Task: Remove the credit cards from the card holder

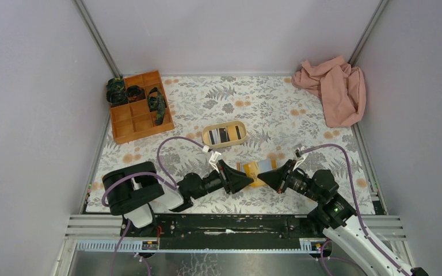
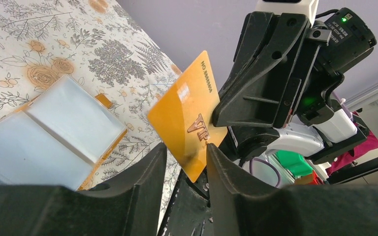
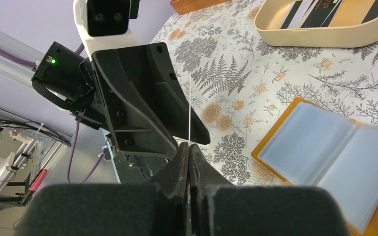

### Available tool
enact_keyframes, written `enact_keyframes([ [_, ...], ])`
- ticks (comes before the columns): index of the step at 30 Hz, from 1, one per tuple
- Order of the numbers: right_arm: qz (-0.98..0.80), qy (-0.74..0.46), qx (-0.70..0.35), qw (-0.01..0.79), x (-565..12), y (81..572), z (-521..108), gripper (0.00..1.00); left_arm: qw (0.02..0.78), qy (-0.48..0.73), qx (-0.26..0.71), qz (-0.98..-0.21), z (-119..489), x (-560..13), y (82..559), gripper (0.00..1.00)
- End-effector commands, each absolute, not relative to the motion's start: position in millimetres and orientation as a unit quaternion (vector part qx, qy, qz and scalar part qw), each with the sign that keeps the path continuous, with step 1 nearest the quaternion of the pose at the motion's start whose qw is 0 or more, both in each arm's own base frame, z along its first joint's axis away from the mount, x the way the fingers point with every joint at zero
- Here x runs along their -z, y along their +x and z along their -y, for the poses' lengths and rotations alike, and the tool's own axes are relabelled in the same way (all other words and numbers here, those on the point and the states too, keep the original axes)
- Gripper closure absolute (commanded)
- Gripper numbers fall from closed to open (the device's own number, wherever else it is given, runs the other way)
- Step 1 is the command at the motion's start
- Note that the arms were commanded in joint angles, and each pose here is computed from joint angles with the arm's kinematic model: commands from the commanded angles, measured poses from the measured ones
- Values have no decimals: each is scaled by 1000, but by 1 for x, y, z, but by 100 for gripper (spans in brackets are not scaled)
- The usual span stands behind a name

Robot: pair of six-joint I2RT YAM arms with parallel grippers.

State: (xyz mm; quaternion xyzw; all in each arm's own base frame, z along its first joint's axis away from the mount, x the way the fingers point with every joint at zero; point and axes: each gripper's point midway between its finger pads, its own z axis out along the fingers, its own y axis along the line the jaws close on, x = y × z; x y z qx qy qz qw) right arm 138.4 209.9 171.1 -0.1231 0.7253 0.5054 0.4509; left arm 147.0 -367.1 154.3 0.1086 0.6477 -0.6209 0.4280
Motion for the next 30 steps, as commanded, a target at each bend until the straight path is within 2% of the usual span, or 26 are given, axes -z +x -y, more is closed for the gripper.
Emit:
enact_keyframes([
  [1, -703, -131, -524, 462, -183, 136, -213, 100, 455, 102, 639, -612, 367, -179, 149, 64],
  [4, -702, -131, -525, 463, -184, 135, -213, 100, 448, 104, 645, -610, 371, -181, 148, 84],
  [8, -702, -130, -522, 466, -184, 136, -212, 100, 440, 103, 652, -609, 374, -181, 146, 100],
  [11, -706, -122, -515, 470, -182, 138, -209, 99, 439, 101, 654, -608, 374, -183, 145, 100],
  [14, -710, -111, -502, 481, -182, 143, -204, 84, 438, 100, 657, -605, 373, -186, 145, 100],
  [16, -718, -101, -483, 490, -180, 148, -199, 71, 437, 96, 656, -608, 373, -187, 146, 100],
  [19, -739, -71, -433, 512, -176, 161, -182, 60, 433, 88, 634, -635, 374, -178, 153, 100],
  [23, -761, -11, -358, 541, -168, 178, -152, 57, 415, 61, 544, -726, 372, -152, 178, 100],
  [30, -770, -2, -363, 525, -151, 180, -156, 56, 405, -10, 395, -824, 316, -146, 233, 100],
])
